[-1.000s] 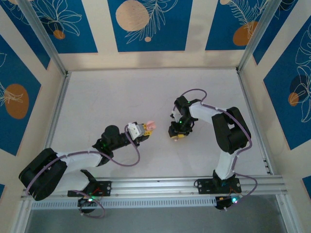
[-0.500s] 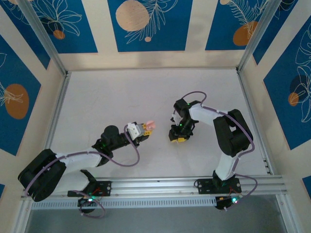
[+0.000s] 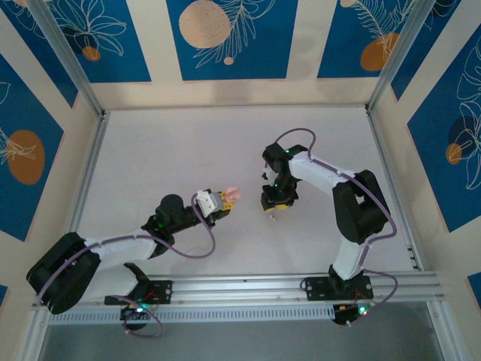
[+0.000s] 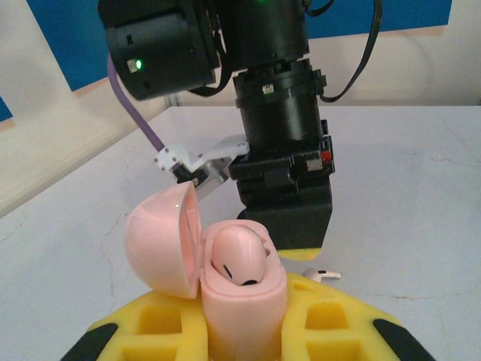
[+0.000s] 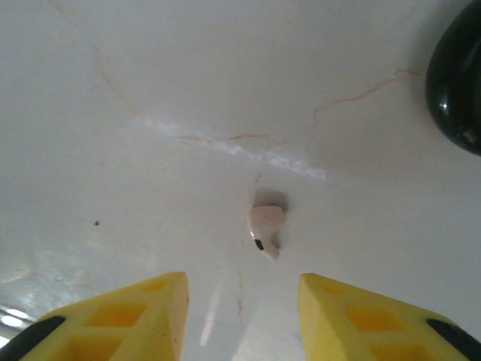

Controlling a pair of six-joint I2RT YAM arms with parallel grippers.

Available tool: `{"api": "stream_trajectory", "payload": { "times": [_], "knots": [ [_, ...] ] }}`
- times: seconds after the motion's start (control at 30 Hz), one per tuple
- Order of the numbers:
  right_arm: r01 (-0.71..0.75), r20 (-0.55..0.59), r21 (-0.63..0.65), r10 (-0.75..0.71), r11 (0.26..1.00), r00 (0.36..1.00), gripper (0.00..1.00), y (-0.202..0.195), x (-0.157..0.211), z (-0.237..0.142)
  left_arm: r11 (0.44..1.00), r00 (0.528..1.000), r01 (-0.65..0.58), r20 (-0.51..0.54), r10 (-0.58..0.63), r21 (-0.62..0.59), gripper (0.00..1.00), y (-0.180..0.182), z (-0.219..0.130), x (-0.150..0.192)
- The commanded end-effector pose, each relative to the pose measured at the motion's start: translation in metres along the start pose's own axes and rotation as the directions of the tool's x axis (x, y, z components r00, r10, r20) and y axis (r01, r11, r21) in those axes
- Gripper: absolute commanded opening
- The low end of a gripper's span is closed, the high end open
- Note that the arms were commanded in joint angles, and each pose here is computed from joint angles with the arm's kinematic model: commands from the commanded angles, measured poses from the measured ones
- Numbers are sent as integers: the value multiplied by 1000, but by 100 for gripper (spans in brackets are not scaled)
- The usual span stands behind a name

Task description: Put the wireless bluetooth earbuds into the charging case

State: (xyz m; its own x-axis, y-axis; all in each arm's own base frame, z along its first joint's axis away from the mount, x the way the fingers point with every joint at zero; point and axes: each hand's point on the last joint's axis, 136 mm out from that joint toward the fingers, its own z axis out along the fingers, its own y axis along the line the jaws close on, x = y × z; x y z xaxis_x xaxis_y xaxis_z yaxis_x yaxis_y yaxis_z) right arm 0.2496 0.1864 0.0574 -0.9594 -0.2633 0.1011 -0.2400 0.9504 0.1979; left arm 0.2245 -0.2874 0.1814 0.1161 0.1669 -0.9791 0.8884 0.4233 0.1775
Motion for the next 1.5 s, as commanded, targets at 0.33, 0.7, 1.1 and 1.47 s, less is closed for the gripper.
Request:
{"api": "stream_trajectory", "payload": {
  "times": [0.33,0.7,1.1,1.47],
  "knots": [
    [80,-124,112,-66,990,990,41,-5,3,27,1000,1000,-30,4,30,-2,12,-1,-2,-5],
    [89,-134,122,-72,989,988,37,-4,0,34,1000,1000,-31,-3,31,-6,12,-1,-3,-4],
    [83,-152,131,-62,988,986,30,-7,3,40,999,999,-31,-9,31,-10,12,-1,-5,-2],
    [68,-132,125,-51,990,990,21,-6,5,39,999,999,-32,-15,32,-8,12,-2,-5,-1]
  ]
}}
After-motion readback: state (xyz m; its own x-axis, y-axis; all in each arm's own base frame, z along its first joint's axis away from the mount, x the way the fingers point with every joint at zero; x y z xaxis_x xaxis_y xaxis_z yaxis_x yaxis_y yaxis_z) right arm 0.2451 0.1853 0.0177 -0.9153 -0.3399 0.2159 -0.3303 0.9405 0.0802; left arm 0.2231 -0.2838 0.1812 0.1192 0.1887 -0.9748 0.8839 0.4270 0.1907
